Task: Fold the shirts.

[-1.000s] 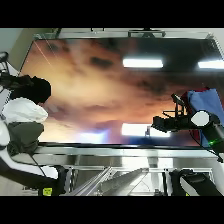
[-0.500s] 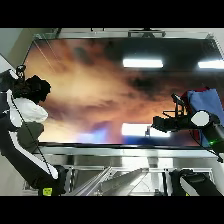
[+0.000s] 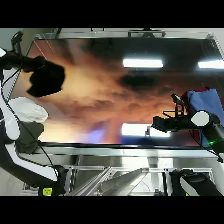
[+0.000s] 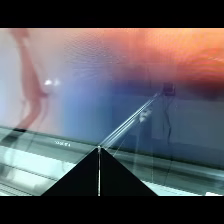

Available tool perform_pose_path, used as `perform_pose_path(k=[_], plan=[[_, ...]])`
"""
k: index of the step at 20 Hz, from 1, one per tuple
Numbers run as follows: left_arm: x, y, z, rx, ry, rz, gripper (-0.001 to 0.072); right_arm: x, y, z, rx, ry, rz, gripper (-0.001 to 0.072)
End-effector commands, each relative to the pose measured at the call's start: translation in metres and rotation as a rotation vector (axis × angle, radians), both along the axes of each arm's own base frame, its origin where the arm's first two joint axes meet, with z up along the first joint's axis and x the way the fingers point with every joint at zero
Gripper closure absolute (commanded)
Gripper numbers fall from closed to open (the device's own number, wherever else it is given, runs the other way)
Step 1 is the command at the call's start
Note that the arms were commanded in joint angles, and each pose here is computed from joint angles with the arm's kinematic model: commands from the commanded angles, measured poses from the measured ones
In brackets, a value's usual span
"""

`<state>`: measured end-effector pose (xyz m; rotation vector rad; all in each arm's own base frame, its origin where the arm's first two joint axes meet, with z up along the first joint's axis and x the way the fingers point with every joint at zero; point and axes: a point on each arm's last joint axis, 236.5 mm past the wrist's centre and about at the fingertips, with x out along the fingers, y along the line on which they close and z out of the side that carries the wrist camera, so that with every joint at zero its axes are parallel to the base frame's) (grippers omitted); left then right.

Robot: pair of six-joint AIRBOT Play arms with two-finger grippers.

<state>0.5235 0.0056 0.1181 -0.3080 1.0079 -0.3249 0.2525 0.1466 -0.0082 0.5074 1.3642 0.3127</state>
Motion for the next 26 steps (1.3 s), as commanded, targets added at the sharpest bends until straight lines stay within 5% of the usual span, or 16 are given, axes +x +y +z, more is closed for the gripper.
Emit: perform_pose_path(k=[1, 10, 13, 15, 16, 17, 21, 23, 26], plan=[[-0.056, -0.127, 0.045, -0.156, -0.011, -0.261, 0.0684, 0.0, 0.0, 0.0, 0.0, 0.0, 0.0, 0.0686], [-0.18, -0.317, -0.033, -0.175, 0.177, -0.622, 0.0681, 0.0, 0.0, 0.0, -0.001, -0.002, 0.005, 0.0686], [-0.185, -0.315, -0.023, -0.163, 0.178, -0.654, -0.0006, 0.003, -0.001, 0.003, -0.025, -0.077, 0.112, 0.0685], [-0.174, -0.291, -0.014, -0.117, 0.181, -0.629, -0.0007, 0.021, -0.009, 0.017, -0.043, -0.157, 0.127, 0.0631], [-0.17, -0.275, -0.015, -0.094, 0.21, -0.593, -0.0007, 0.038, -0.017, 0.025, -0.051, -0.194, 0.106, 0.0437], [-0.172, -0.264, -0.019, -0.102, 0.251, -0.573, -0.0007, 0.057, -0.027, 0.033, -0.06, -0.223, 0.09, 0.0348], [-0.21, -0.244, -0.077, -0.112, 0.491, -0.535, -0.0006, 0.138, -0.039, 0.036, -0.081, -0.278, 0.155, 0.0334], [-0.238, -0.251, -0.117, -0.098, 0.574, -0.545, -0.0006, 0.174, -0.029, 0.018, -0.036, -0.259, 0.181, 0.0179], [-0.274, -0.255, -0.165, -0.068, 0.651, -0.546, -0.0006, 0.211, -0.003, -0.015, 0.116, -0.179, 0.151, 0.0202]])
